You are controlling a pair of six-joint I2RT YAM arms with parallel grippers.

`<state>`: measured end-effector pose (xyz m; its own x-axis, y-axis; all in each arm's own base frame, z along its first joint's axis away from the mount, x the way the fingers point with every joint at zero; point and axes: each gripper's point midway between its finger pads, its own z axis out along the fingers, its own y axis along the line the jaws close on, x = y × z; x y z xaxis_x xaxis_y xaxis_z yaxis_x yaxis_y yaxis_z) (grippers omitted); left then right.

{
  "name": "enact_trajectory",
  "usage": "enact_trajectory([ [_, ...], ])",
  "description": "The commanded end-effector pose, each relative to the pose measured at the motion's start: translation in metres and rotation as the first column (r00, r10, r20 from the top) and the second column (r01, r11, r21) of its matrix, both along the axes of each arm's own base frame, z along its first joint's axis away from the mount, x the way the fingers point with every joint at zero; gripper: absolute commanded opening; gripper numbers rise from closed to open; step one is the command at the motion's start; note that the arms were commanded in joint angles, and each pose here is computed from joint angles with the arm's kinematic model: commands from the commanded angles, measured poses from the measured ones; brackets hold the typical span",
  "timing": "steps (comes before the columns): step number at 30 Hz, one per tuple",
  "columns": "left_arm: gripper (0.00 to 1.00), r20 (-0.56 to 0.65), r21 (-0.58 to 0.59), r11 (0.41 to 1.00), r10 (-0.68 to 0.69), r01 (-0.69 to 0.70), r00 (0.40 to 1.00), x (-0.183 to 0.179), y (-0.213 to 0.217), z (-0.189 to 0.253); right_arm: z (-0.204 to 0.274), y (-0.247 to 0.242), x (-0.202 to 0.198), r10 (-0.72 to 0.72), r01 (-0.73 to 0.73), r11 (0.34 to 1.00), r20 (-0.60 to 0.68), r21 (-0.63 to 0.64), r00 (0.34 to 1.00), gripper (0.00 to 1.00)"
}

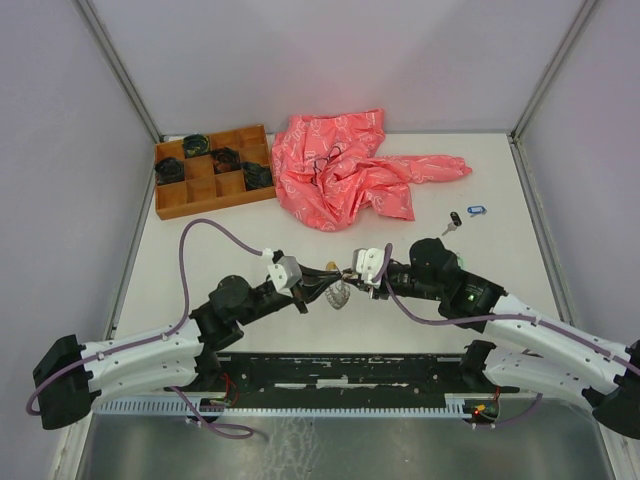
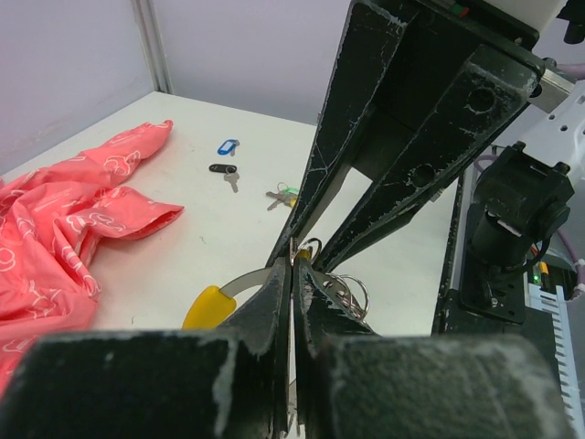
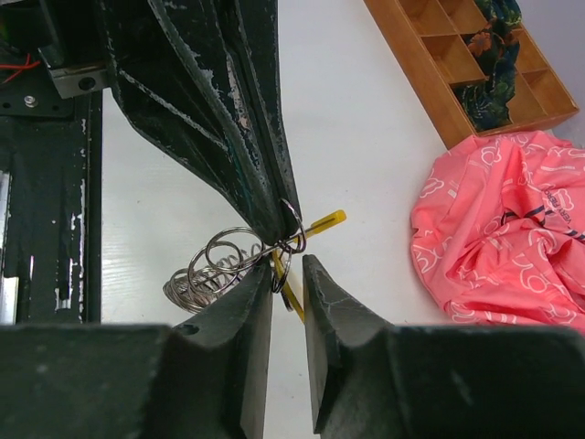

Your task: Put the keys on the keyring

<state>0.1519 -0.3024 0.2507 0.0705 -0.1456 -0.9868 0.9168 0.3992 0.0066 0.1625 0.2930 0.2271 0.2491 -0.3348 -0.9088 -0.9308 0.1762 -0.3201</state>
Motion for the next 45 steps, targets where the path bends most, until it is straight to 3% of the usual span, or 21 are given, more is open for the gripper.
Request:
enact_trajectory([
  [1,0.03,0.077,-0.043,0.999,-0.015,0.019,0.997,-0.002,-0.001,0.021,0.019,0.006,0.001,0.019,-0.020,0.999,0.022,0.046,1.000,0.24],
  [9,0.03,0.069,-0.039,0.999,0.001,0.002,0.998,0.000,0.001,0.018,0.016,-0.004,0.004,0.010,-0.008,0.998,0.043,-0.059,0.999,0.01],
  [28,0.19,-0.009,0.047,0.997,-0.060,0.060,0.998,-0.004,-0.013,-0.003,0.013,-0.008,-0.002,0.151,-0.122,0.949,0.081,-0.292,0.985,0.01],
  [39,0.23,-0.001,0.028,0.993,-0.111,0.111,0.994,-0.010,-0.020,-0.002,0.009,-0.005,0.001,0.164,-0.123,0.939,0.102,-0.322,0.981,0.01],
  [45,0.25,0.020,0.019,0.997,-0.080,0.079,0.997,-0.005,-0.014,0.004,0.018,-0.009,0.017,0.105,-0.039,0.955,0.212,-0.295,0.972,0.01],
])
